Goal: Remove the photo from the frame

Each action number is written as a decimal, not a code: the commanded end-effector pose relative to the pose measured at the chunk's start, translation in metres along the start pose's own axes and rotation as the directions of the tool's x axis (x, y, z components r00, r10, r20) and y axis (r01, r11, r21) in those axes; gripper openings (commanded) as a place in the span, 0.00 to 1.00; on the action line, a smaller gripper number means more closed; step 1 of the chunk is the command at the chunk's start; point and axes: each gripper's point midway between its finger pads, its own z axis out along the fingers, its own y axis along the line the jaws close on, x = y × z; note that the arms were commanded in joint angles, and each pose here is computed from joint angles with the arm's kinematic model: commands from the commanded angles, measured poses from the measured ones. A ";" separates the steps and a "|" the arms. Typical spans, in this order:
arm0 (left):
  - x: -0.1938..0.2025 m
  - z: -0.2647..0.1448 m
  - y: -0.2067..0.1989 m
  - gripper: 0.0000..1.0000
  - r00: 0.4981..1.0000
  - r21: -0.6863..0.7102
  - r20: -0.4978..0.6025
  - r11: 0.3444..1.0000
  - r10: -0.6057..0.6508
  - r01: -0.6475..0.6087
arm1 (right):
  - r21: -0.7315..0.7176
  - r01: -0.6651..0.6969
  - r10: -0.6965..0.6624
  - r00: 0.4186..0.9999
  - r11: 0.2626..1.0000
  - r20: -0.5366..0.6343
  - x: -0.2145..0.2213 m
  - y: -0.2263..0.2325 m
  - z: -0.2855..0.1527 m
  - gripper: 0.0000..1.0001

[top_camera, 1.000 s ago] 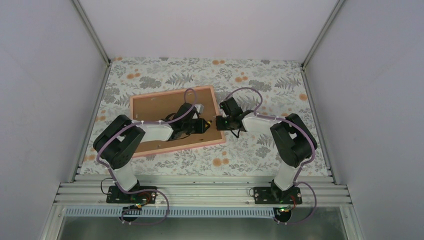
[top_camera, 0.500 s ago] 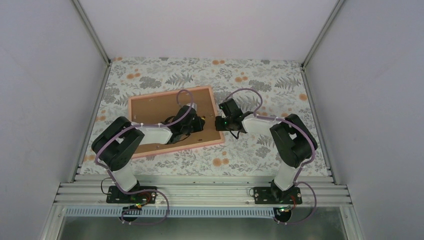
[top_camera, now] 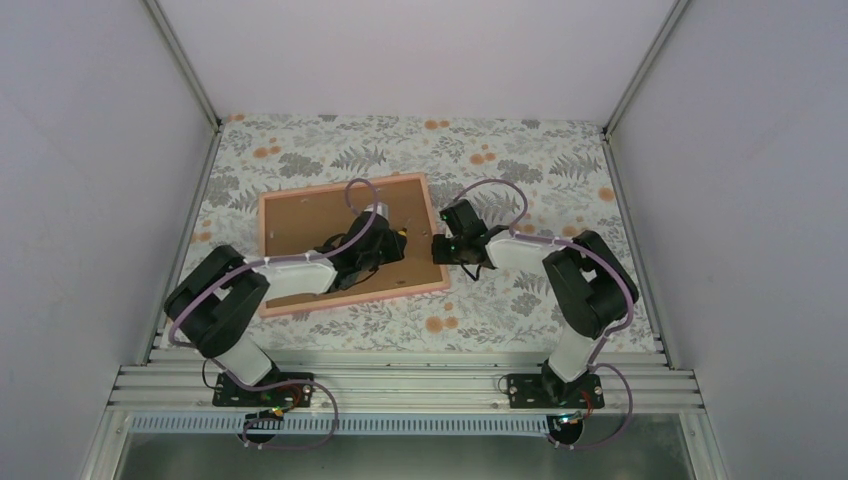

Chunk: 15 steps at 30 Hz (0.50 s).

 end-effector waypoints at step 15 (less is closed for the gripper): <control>-0.044 -0.080 0.059 0.02 0.991 -0.137 0.128 0.990 0.044 -0.026 | 0.153 -0.089 0.085 0.996 0.984 0.035 0.004 -0.073 -0.045 0.05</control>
